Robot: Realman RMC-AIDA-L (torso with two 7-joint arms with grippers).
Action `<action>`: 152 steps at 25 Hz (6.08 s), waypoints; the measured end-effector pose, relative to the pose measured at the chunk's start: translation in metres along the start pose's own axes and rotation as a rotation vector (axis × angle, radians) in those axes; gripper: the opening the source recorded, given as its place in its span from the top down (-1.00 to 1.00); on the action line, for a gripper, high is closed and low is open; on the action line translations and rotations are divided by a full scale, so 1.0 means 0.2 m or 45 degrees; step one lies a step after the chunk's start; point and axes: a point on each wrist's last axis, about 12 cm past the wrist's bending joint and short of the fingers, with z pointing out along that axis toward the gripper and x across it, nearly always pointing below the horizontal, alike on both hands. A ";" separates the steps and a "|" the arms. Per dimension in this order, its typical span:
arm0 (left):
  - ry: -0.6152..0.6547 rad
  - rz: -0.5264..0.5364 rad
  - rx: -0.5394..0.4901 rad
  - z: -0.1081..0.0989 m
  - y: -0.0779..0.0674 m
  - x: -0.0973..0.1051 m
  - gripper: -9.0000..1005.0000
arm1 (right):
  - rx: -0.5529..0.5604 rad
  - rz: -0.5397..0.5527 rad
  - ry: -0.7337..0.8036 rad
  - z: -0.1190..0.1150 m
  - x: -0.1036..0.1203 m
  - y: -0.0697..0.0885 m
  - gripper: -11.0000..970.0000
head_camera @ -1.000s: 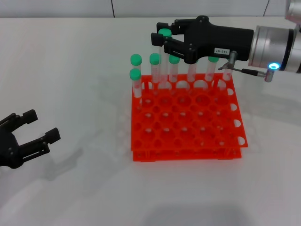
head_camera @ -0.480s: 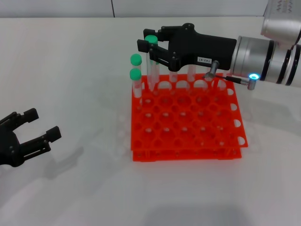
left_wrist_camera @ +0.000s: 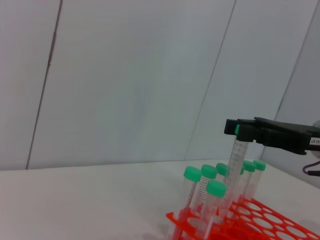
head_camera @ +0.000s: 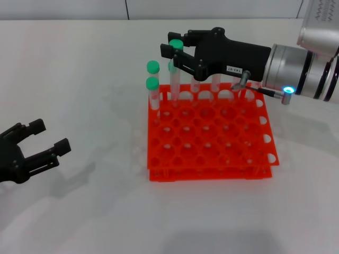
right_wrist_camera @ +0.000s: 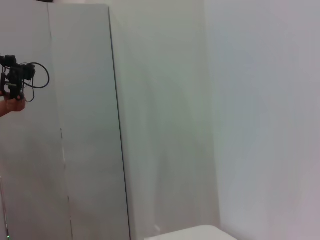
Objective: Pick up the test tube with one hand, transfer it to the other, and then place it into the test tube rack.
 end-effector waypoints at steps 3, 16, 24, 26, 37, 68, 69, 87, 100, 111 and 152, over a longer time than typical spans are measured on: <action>-0.002 0.006 0.006 0.01 0.00 0.00 -0.78 | -0.004 0.001 0.009 0.00 0.01 0.01 0.44; -0.007 0.014 0.019 0.03 0.01 -0.01 -0.78 | 0.008 -0.020 0.036 0.00 0.03 0.01 0.44; -0.007 0.018 0.013 0.04 0.01 -0.02 -0.78 | 0.007 -0.028 0.058 0.02 0.03 0.01 0.44; -0.008 0.017 0.015 0.04 0.01 -0.01 -0.78 | 0.009 -0.028 0.061 0.03 0.03 0.01 0.44; -0.025 0.014 0.010 0.05 0.03 -0.01 -0.78 | 0.004 -0.041 0.072 0.04 0.04 0.02 0.44; -0.027 0.023 0.015 0.07 0.04 -0.02 -0.78 | 0.021 -0.071 0.081 0.03 0.10 0.07 0.44; -0.027 0.023 0.015 0.07 0.04 -0.02 -0.78 | 0.022 -0.072 0.084 0.04 0.10 0.07 0.44; -0.014 0.020 0.016 0.07 0.04 -0.01 -0.78 | 0.035 -0.067 0.120 0.04 0.12 0.07 0.44; -0.014 0.018 0.020 0.07 0.03 -0.01 -0.78 | 0.022 -0.054 0.134 0.04 0.13 0.08 0.35; -0.014 0.020 0.020 0.06 0.03 0.00 -0.78 | 0.021 -0.035 0.117 0.05 0.12 0.08 0.10; 0.165 0.018 0.289 0.08 0.06 -0.09 -0.78 | -0.126 0.189 0.230 -0.64 0.21 0.08 -0.77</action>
